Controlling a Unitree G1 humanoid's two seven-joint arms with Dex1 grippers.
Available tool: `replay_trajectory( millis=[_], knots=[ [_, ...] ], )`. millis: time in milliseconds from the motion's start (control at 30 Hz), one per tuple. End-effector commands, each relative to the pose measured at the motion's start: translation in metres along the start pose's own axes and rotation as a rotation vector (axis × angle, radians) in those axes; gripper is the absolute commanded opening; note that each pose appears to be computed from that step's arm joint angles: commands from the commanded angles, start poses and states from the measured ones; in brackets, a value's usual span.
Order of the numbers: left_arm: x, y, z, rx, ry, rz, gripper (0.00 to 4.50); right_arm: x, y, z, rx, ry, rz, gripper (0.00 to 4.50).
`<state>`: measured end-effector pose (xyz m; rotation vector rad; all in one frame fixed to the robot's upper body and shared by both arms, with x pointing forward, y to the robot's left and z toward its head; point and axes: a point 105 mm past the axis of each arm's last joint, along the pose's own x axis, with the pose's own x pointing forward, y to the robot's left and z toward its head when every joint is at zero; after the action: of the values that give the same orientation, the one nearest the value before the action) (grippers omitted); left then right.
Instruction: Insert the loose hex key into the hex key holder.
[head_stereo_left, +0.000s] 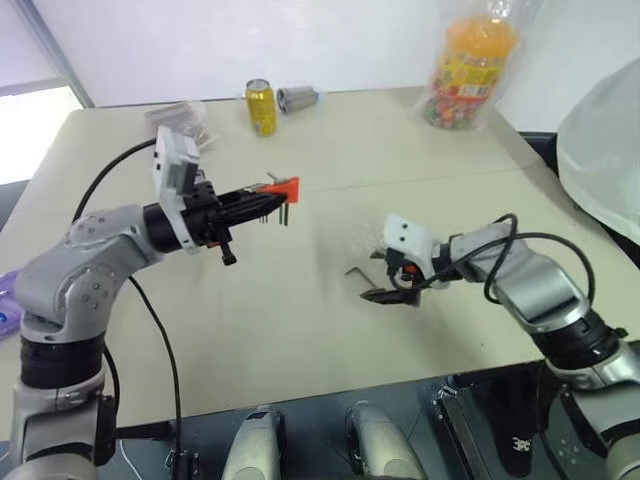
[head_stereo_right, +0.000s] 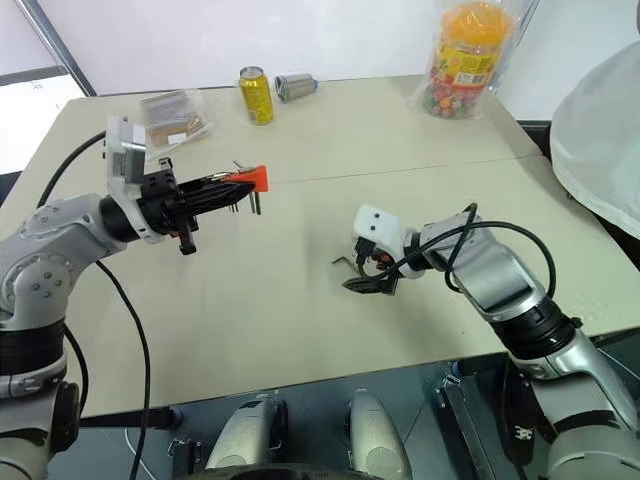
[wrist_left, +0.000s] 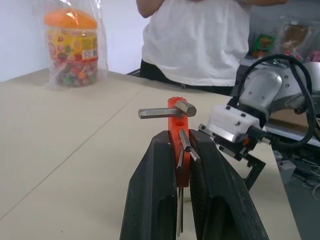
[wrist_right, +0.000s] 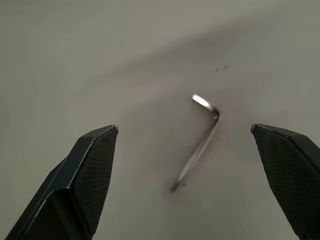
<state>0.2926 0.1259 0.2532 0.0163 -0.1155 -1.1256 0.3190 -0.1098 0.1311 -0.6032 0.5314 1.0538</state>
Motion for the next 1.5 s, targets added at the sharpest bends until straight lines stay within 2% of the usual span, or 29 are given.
replay_trajectory(
  millis=[33,333,367,433,633,667,767,867,933,1033,1167,1200,1300,1433,1500],
  knots=[
    [-0.004,-0.006,0.014,0.05,-0.029,-0.003,0.0,0.006,-0.014,0.002,0.025,-0.008,-0.082,4.43],
    [-0.007,-0.008,0.013,0.051,-0.024,0.022,0.0,0.024,-0.029,-0.015,0.113,0.019,-0.12,4.43],
    [-0.007,-0.008,0.013,0.052,-0.023,0.025,0.0,0.026,-0.029,-0.017,0.115,0.024,-0.117,4.2],
    [-0.008,-0.008,0.012,0.052,-0.022,0.031,0.0,0.029,-0.029,-0.02,0.119,0.031,-0.122,3.54],
    [-0.009,-0.008,0.011,0.05,-0.02,0.044,0.0,0.036,-0.024,-0.016,0.122,0.028,-0.098,0.39],
    [-0.009,-0.008,0.011,0.049,-0.02,0.045,0.0,0.037,-0.023,-0.015,0.123,0.027,-0.096,0.04],
    [-0.01,-0.009,0.01,0.047,-0.02,0.047,0.0,0.036,-0.023,-0.009,0.142,0.003,-0.094,0.04],
    [-0.009,-0.008,0.007,0.038,-0.024,0.055,0.0,0.028,-0.05,0.033,0.258,-0.277,-0.265,0.04],
    [-0.008,-0.006,0.005,0.034,-0.03,0.06,0.0,0.016,-0.073,0.049,0.323,-0.41,-0.411,0.04],
    [-0.002,-0.002,0.005,0.029,-0.058,0.078,0.0,-0.034,-0.108,0.091,0.318,-0.708,-0.696,0.04],
    [0.005,0.001,0.007,0.029,-0.082,0.085,0.0,-0.086,-0.108,0.138,0.241,-1.007,-0.812,0.04],
    [0.006,0.002,0.007,0.029,-0.087,0.086,0.0,-0.094,-0.105,0.146,0.229,-1.056,-0.819,0.04],
    [0.012,0.004,0.01,0.034,-0.101,0.087,0.0,-0.109,-0.084,0.173,0.23,-1.224,-0.702,0.04],
    [0.019,0.006,0.011,0.041,-0.111,0.081,0.0,-0.105,-0.061,0.19,0.339,-1.313,-0.476,0.04],
    [0.025,0.006,0.014,0.043,-0.125,0.07,0.0,-0.102,-0.044,0.2,0.404,-1.377,-0.308,0.04]
  ],
)
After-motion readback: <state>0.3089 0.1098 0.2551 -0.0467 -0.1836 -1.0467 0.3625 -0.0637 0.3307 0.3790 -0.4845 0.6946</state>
